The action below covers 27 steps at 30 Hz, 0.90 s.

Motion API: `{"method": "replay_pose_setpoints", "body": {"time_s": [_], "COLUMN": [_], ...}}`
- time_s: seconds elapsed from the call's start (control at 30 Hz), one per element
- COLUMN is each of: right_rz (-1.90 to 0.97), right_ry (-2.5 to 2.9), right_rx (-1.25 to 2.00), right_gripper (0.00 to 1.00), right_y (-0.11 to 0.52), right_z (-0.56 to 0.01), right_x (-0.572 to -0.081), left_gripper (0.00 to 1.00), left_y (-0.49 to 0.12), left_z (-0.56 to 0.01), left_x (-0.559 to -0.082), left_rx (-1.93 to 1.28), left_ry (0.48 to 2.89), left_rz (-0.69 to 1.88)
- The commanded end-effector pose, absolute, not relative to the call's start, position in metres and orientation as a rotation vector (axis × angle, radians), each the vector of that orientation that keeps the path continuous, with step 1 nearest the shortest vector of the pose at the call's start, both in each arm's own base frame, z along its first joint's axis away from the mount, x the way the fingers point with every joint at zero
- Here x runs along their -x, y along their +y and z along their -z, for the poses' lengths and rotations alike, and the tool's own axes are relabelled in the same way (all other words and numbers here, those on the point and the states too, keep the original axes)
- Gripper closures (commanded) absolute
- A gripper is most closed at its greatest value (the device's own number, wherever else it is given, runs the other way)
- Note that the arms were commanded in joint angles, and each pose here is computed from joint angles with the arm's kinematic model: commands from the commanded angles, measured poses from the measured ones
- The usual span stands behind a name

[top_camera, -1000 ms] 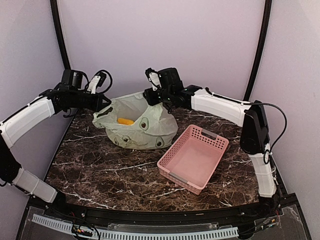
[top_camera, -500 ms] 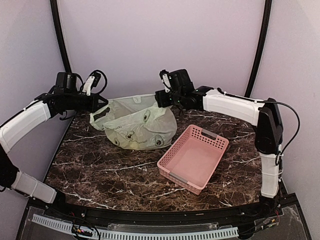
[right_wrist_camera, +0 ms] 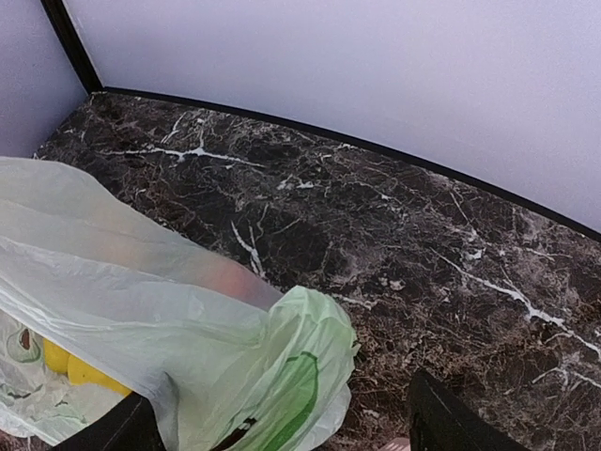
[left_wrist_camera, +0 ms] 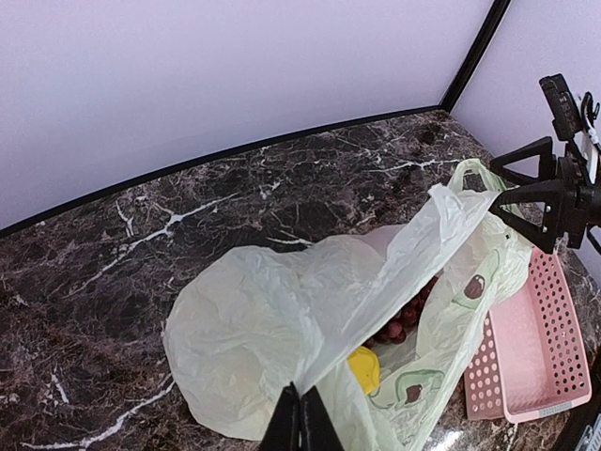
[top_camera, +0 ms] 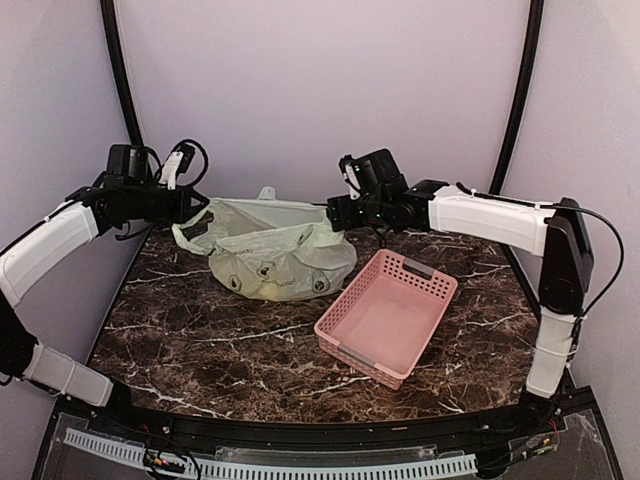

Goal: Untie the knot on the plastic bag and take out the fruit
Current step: Adjust the bag opening for the takeout bag.

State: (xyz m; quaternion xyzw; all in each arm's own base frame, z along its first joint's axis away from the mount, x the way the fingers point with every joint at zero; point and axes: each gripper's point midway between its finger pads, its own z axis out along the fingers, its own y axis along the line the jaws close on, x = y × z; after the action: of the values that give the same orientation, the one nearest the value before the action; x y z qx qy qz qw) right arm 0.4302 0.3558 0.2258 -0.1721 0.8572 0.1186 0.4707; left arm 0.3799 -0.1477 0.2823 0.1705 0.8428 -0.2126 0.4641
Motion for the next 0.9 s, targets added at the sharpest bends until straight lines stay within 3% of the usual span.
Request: {"method": "replay_pose_setpoints", "body": {"time_s": [0.0, 0.17, 0.4, 0.5, 0.77, 0.87], "right_rz": [-0.262, -0.309, -0.522, -0.622, -0.786, -0.809], "right_ry": [2.119, 1.985, 1.816, 1.733, 1.694, 1.709], "right_rx": [0.473, 0.681, 0.803, 0.888, 1.015, 1.039], "right_gripper": [0.16, 0.08, 0.06, 0.14, 0.52, 0.62], "right_y": [0.348, 0.4, 0.46, 0.493, 0.555, 0.567], "right_z": [-0.24, -0.287, -0.333, -0.345, -0.328, -0.314], "right_x": [-0.41, -0.368, -0.327, -0.308, -0.3, -0.301], "left_gripper": [0.99, 0.99, 0.99, 0.99, 0.99, 0.99], "left_y": [-0.129, -0.139, -0.139, -0.14, -0.143, -0.143], "left_z": [-0.293, -0.296, -0.294, -0.293, -0.292, -0.292], "left_x": [-0.376, -0.373, -0.374, -0.374, -0.374, -0.374], "left_rx": [-0.367, -0.405, -0.405, -0.406, -0.411, -0.411], "left_ry": [2.037, 2.01, 2.008, 2.01, 2.008, 2.008], "left_rz": [0.47, 0.538, 0.541, 0.549, 0.565, 0.567]}}
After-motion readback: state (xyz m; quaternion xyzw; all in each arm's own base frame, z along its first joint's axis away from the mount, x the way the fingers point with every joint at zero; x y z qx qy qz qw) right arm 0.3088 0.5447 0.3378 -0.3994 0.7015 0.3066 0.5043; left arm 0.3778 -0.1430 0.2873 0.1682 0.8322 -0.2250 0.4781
